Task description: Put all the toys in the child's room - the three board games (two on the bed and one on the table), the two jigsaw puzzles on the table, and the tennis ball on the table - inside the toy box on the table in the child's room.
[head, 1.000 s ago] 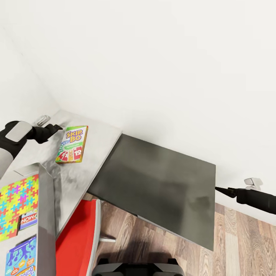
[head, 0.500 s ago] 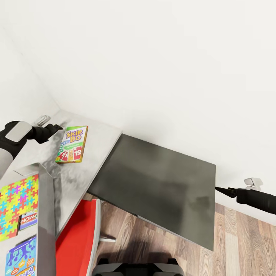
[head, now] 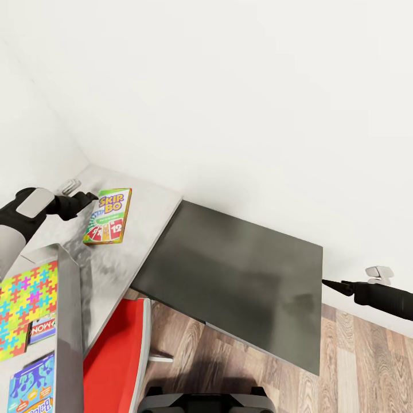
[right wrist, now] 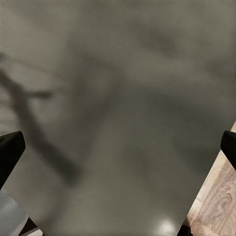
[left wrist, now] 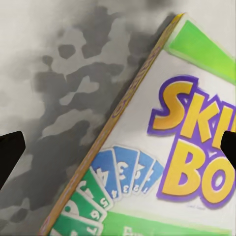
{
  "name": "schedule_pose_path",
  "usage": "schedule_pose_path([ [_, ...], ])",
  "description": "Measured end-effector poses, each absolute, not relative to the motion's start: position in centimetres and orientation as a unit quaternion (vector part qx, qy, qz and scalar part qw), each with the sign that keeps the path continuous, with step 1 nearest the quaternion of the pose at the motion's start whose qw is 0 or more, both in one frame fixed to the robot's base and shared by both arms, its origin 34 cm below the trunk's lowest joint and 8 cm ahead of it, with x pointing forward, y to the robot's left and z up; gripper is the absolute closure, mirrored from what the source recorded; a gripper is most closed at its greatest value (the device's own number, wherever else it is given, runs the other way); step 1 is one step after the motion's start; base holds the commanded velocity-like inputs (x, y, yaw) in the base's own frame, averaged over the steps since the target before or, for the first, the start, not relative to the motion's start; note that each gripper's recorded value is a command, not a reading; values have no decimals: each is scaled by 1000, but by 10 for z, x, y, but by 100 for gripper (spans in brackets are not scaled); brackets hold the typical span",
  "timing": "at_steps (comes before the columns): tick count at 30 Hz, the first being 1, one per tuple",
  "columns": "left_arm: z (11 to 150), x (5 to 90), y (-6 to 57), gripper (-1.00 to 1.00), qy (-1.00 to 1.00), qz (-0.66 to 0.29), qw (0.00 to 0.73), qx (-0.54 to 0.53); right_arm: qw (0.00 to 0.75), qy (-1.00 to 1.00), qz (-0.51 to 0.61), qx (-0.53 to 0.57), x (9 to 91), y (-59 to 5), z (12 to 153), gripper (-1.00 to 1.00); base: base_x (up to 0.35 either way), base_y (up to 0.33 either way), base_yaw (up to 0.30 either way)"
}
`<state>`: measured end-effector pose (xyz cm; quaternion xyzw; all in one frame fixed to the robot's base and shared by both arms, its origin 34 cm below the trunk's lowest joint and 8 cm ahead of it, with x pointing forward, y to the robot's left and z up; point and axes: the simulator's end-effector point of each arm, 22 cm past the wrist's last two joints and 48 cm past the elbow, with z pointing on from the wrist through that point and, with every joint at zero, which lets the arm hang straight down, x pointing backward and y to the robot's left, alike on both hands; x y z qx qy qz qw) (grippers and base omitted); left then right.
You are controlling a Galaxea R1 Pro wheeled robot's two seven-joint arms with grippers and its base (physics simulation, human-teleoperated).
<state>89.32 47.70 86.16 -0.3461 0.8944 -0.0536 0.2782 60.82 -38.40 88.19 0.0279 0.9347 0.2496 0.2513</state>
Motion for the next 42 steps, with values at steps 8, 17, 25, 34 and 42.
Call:
schedule_pose_path([
  [8, 846, 883, 469, -100, 897, -58, 268, -346, 251, 935, 249, 28, 608, -384, 882, -100, 0, 0, 0],
  [17, 839, 880, 460, -100, 895, -73, 262, -352, 251, 935, 249, 28, 608, -384, 882, -100, 0, 0, 0],
  [25, 837, 880, 457, -100, 894, -79, 261, -356, 251, 935, 249, 28, 608, -384, 882, -100, 0, 0, -4],
  [34, 837, 880, 456, -100, 894, -80, 260, -357, 251, 935, 250, 28, 608, -384, 882, -100, 0, 0, -124],
  [42, 837, 880, 455, -100, 893, -81, 260, -357, 251, 935, 250, 28, 608, -384, 882, -100, 0, 0, -132],
])
